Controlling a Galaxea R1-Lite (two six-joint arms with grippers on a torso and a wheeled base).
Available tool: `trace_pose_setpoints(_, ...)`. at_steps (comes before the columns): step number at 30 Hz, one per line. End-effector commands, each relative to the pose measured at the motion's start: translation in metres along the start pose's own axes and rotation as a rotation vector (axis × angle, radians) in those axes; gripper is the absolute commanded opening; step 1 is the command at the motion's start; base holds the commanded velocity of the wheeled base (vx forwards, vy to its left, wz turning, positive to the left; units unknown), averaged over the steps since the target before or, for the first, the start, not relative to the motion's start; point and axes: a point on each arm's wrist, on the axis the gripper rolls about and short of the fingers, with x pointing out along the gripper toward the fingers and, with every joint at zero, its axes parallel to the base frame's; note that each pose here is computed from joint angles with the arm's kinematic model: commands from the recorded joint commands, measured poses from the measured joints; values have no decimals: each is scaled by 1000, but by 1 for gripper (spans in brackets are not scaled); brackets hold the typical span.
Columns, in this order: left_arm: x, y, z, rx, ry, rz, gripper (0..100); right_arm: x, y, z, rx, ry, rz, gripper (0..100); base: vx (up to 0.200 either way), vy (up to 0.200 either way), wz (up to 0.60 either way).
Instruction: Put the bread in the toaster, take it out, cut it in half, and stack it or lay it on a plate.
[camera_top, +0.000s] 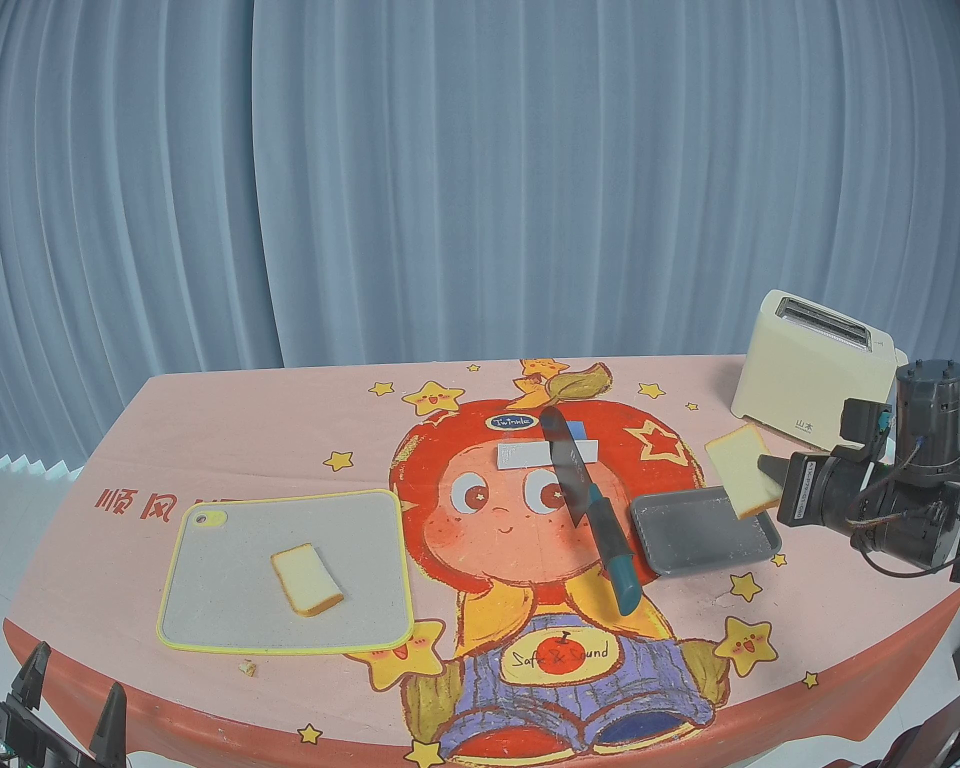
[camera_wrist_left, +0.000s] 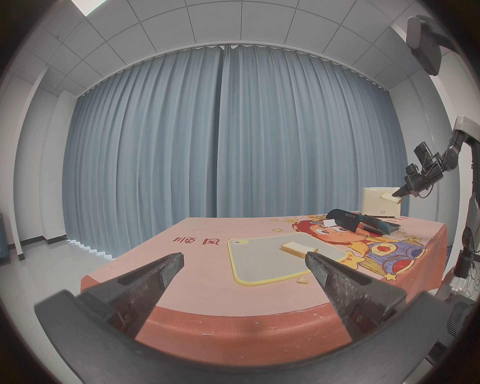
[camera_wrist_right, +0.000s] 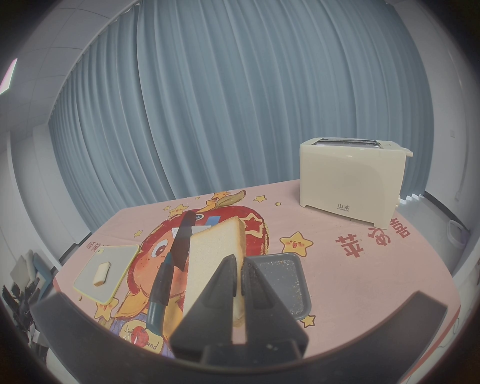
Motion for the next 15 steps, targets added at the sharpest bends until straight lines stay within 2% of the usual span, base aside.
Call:
trace_pose_setpoints(1,1,0,-5,0,7,-2,100,9,1,-5,-9,33,-12,0,0,0,0)
trace_pose_setpoints(15,1,0,-5,0,7,0,100,22,0,-15,-21,89,-32,0,0,0,0)
